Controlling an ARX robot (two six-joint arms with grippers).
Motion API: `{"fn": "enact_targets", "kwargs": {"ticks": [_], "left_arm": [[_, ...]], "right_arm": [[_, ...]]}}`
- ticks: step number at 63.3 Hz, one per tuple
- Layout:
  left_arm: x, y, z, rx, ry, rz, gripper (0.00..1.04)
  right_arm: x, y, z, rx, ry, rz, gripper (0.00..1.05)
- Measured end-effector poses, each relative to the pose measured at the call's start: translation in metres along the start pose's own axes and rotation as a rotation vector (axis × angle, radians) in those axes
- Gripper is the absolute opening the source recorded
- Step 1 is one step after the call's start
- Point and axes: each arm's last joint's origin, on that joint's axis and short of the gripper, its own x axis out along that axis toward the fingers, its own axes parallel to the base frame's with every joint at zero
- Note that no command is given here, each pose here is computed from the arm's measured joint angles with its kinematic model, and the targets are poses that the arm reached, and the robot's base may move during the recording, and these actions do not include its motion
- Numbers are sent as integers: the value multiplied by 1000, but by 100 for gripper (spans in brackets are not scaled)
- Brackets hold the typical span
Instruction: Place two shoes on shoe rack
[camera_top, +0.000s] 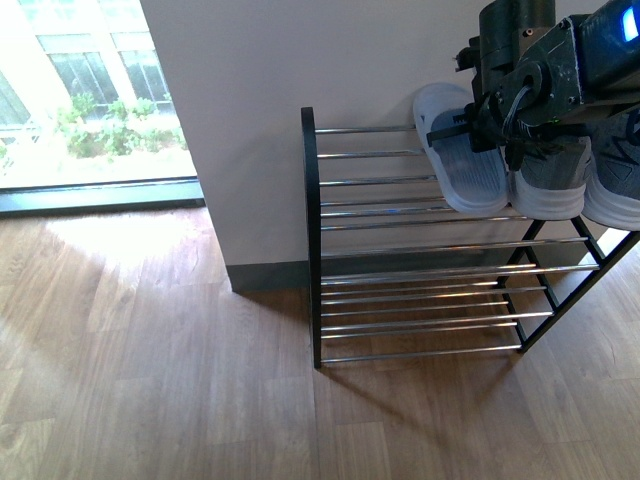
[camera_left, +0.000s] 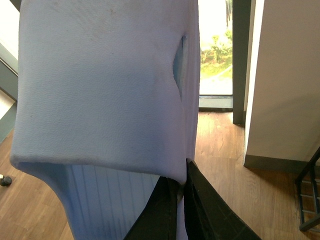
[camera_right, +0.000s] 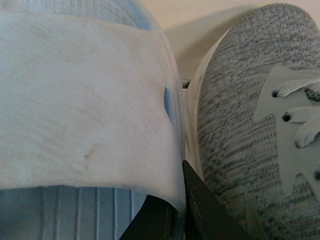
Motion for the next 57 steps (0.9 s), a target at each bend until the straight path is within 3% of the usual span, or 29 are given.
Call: {"fn": "enact_targets", "kwargs": {"ticks": [5,22,41,57], "left_arm": [[0,0,0,0,0,0,2],[0,0,0,0,0,0,2],[0,0,0,0,0,0,2],[0,0,0,0,0,0,2]], "right_arm": [[1,-2,1,-6,2,-2,2],[-12,-3,-2,4,-32,59,39],[-117,-27,21,127,-197,311,96],[-195,-58,11,208,-297,459,96]]}}
